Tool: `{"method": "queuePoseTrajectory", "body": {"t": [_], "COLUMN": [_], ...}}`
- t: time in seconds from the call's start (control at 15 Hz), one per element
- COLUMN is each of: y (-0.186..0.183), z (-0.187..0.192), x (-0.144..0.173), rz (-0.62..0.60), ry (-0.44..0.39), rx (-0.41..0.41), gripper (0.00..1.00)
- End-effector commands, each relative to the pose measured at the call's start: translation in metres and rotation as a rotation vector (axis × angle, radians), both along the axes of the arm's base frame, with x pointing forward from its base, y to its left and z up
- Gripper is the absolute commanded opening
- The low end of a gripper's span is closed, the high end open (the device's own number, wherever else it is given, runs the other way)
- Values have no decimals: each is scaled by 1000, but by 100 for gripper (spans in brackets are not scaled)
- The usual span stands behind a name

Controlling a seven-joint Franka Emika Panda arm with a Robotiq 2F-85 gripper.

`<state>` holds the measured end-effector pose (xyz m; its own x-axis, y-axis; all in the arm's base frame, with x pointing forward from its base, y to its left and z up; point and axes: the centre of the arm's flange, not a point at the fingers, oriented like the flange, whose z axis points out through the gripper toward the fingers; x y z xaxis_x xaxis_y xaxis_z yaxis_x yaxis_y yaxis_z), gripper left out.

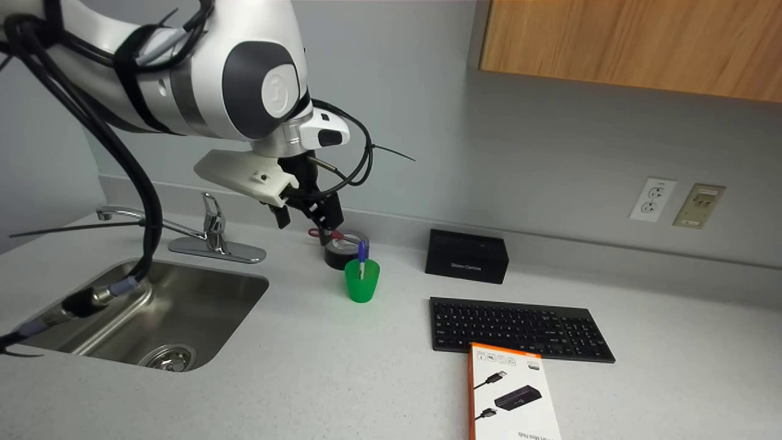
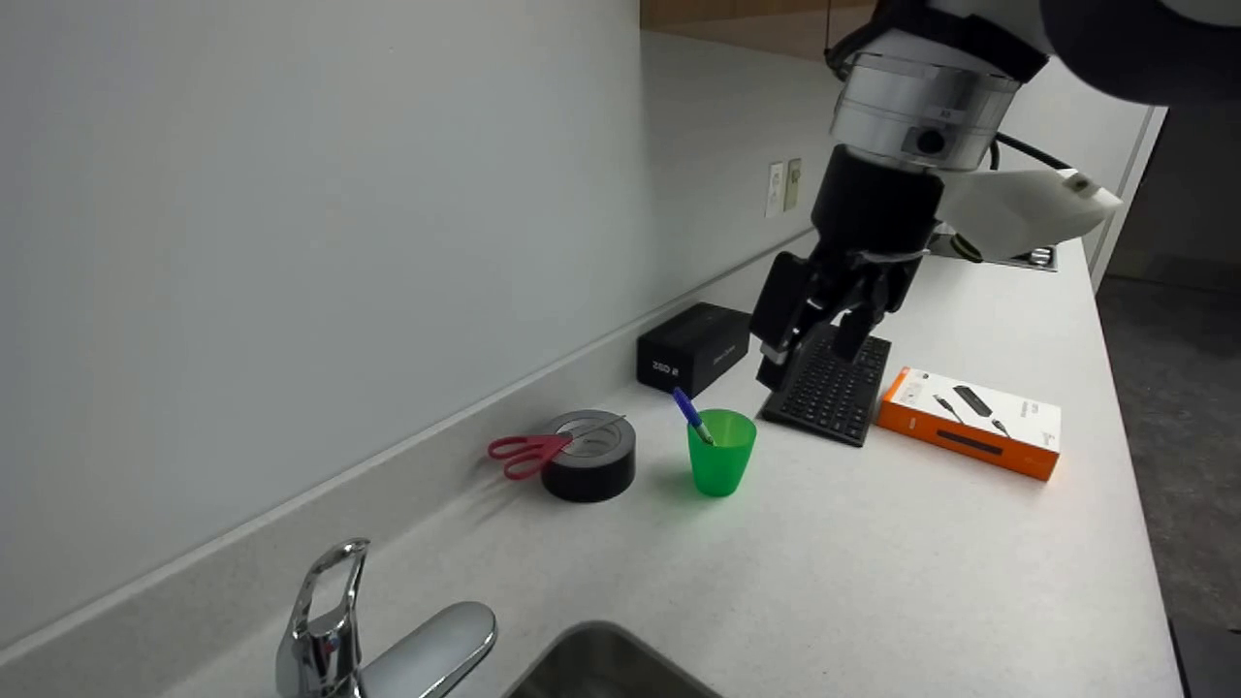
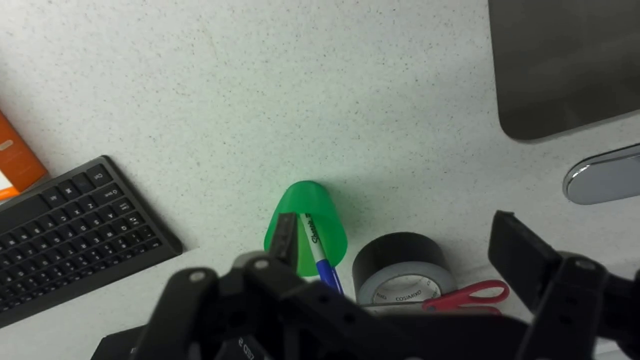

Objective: Pick up the pen from the green cup and put it on the countertop.

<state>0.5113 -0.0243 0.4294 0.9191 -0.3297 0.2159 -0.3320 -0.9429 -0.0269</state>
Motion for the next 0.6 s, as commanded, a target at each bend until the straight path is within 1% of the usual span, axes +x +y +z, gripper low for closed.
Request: {"method": "queuePoseTrajectory", "body": {"t": [0.0, 0.13, 0.4, 0.53], "y": [-4, -12, -34, -47], "z": [-3, -11, -32, -45], "x": [26, 50, 97, 115], "rz": [-12, -22, -45, -65], "ry": [36, 54, 62, 73], "rx": [-4, -8, -11, -13], "gripper": [100, 100, 100, 100]}}
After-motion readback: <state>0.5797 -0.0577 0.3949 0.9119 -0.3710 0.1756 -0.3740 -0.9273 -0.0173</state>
